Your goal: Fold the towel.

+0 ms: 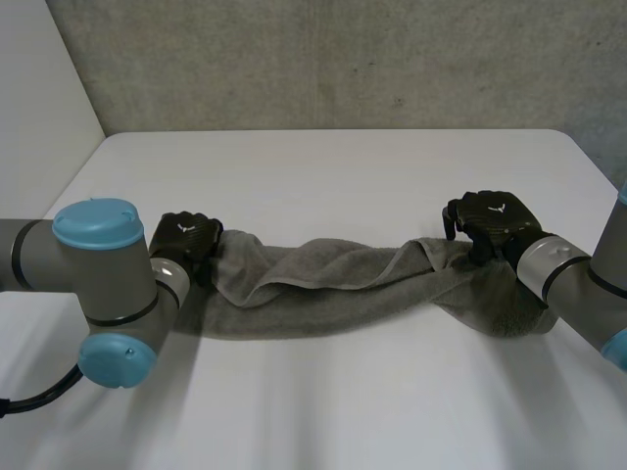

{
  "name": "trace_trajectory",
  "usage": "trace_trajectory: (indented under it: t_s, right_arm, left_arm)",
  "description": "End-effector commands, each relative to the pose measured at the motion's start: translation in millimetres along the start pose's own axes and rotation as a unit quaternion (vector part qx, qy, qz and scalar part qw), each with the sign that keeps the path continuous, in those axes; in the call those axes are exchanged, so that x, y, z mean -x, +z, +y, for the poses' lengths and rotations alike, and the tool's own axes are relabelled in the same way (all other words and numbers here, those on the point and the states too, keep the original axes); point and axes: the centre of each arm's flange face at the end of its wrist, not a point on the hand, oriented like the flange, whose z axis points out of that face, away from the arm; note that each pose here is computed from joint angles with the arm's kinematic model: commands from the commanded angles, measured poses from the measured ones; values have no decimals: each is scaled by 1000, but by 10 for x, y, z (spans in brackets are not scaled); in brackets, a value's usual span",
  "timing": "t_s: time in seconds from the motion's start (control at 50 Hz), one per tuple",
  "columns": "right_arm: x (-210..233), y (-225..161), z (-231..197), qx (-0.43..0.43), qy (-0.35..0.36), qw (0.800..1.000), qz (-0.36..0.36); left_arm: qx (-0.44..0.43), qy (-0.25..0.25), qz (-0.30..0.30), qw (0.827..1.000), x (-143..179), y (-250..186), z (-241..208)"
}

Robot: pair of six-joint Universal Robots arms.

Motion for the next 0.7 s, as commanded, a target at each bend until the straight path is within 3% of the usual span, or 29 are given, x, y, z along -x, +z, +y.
trace_trajectory:
  t_s: [0.02,0.14,0.4,0.46,0.5,0.6,0.7]
  right_arm:
    - [-6,13,18,1,-2,1000,1]
    - [20,84,216,26,2,1000,-6]
    - [-9,93,177,19,1,1000,-2]
    - [-52,5,-76,-11,-7,1000,8]
    - [-133,-199,-544,-70,-27,997,31]
    - [-192,-534,-1176,-147,-45,987,53]
    - [-155,-944,-1642,-147,-48,987,43]
  left_arm:
    - [1,0,0,1000,-2,1,7]
    - [1,0,1,1000,-10,0,11]
    - [-2,0,-4,1000,19,-29,-33]
    - [-10,-1,-6,1000,42,-56,-102]
    - [-42,-5,-15,999,134,-170,-362]
    - [-99,-12,-29,995,285,-461,-830]
    - [-153,-31,-43,987,470,-863,-1295]
